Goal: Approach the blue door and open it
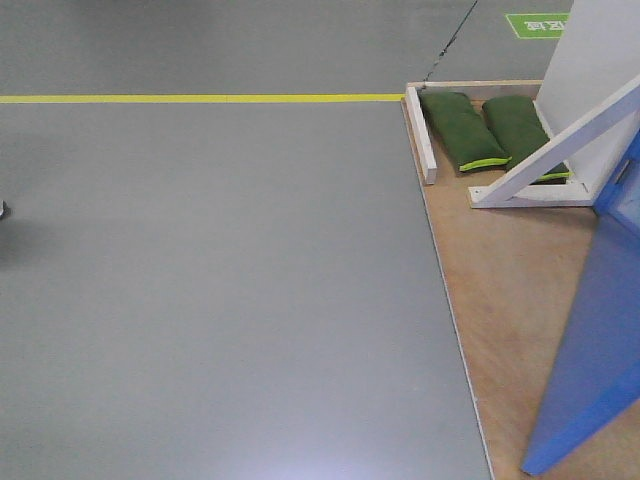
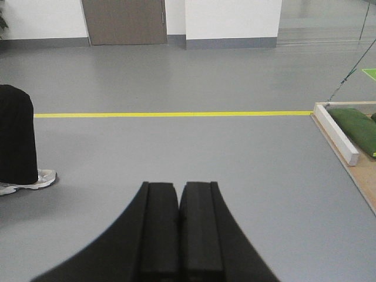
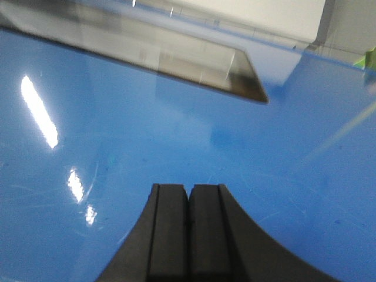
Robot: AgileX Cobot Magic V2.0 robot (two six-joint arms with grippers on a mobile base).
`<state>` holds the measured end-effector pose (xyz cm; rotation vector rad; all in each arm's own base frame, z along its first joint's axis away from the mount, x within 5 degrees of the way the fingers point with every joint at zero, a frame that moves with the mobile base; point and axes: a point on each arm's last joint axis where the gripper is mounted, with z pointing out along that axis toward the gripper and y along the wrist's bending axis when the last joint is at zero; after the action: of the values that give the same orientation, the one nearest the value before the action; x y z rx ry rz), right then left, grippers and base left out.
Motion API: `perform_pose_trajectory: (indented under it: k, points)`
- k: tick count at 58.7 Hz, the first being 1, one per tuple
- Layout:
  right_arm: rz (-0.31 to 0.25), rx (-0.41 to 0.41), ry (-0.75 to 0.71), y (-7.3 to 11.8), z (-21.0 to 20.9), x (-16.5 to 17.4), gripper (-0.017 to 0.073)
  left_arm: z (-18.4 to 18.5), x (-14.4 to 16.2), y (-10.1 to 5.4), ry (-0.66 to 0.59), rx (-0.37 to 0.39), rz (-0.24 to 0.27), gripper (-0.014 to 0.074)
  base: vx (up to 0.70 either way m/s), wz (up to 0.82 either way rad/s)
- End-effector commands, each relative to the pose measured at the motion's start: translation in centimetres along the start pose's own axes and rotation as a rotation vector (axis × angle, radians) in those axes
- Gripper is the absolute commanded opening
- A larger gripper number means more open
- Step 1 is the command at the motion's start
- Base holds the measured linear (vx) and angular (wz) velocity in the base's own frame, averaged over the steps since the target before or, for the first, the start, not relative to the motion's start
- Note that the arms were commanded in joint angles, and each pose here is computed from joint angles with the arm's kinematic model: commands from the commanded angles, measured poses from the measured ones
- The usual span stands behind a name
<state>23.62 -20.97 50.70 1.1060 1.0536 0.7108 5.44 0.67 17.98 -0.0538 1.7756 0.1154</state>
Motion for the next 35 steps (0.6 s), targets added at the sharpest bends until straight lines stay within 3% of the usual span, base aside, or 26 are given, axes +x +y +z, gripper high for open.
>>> perform_pose_trajectory:
  k: [1, 19, 35]
  points:
    - [-0.007, -0.167, 0.412, 5.3, -2.3, 6.7, 0.0008, -0.4, -1.7, 0.0, -0.126, 0.003, -0.009, 0.0073, -0.01, -0.03]
    - [0.018, -0.249, 0.652, 7.4, -2.3, 13.2, 0.0008, -0.4, -1.7, 0.0, -0.126, 0.003, -0.009, 0.0073, 0.0, 0.0]
    - [0.014, -0.211, 0.594, 6.3, 0.0, 14.5, 0.0008, -0.4, -1.7, 0.0, -0.126, 0.003, -0.009, 0.0073, 0.0, 0.01]
